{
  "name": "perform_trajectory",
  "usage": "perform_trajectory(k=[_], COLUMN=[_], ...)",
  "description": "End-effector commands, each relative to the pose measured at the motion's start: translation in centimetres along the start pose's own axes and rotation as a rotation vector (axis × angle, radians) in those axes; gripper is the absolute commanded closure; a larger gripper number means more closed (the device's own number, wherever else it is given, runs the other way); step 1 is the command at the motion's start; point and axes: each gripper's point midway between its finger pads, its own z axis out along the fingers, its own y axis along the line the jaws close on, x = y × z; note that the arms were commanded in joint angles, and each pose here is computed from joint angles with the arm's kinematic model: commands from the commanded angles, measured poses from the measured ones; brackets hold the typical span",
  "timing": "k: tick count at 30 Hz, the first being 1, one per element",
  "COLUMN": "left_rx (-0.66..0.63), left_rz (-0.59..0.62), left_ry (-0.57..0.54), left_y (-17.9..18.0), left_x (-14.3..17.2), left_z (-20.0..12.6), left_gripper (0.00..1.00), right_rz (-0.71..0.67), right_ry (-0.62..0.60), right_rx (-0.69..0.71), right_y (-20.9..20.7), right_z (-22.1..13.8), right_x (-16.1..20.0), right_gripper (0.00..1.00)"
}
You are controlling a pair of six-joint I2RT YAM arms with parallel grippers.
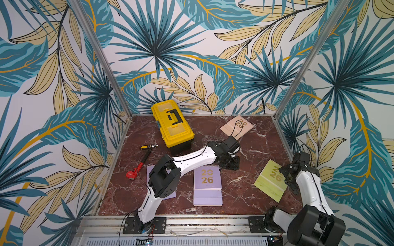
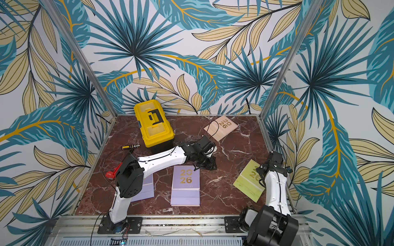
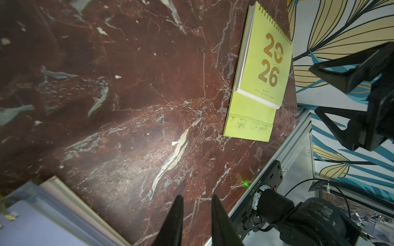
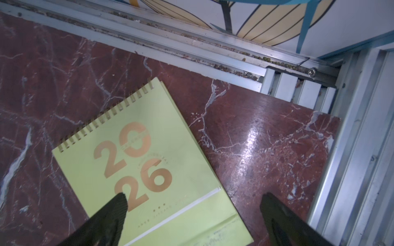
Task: Stack the calendars
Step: Move the calendar to the center of the board.
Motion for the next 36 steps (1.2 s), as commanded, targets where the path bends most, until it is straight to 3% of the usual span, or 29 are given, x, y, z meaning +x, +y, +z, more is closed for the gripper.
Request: perform_trajectory(k=[1, 13, 22, 36], left_rx=[0.028, 0.021, 0.008, -0.039], left_rz=[-0.004, -0.020, -0.014, -0.038], left_ry=[-0.005, -0.017, -0.027, -0.067], left_y=[-1.2, -1.2, -1.0, 2.1], left_x=[-0.5, -1.1, -1.1, -3.3], left_z=[-0.4, 0.0, -0.4, -1.3], left_gripper=[0.75, 0.75, 0.75, 0.75], right_rz=[-0.015, -0.148, -0.152, -0.471], right_ry=[0.024, 0.193, 0.324, 0.485], right_rx=[-0.018, -0.130, -0.277, -0.421], right_y=[0.5, 4.1, 6.8, 14.6], right_z=[1.5, 4.8, 5.4, 1.9], right_x=[-0.5, -0.2, 2.5, 11.1], right_gripper=[0.01, 0.01, 0.01, 0.01])
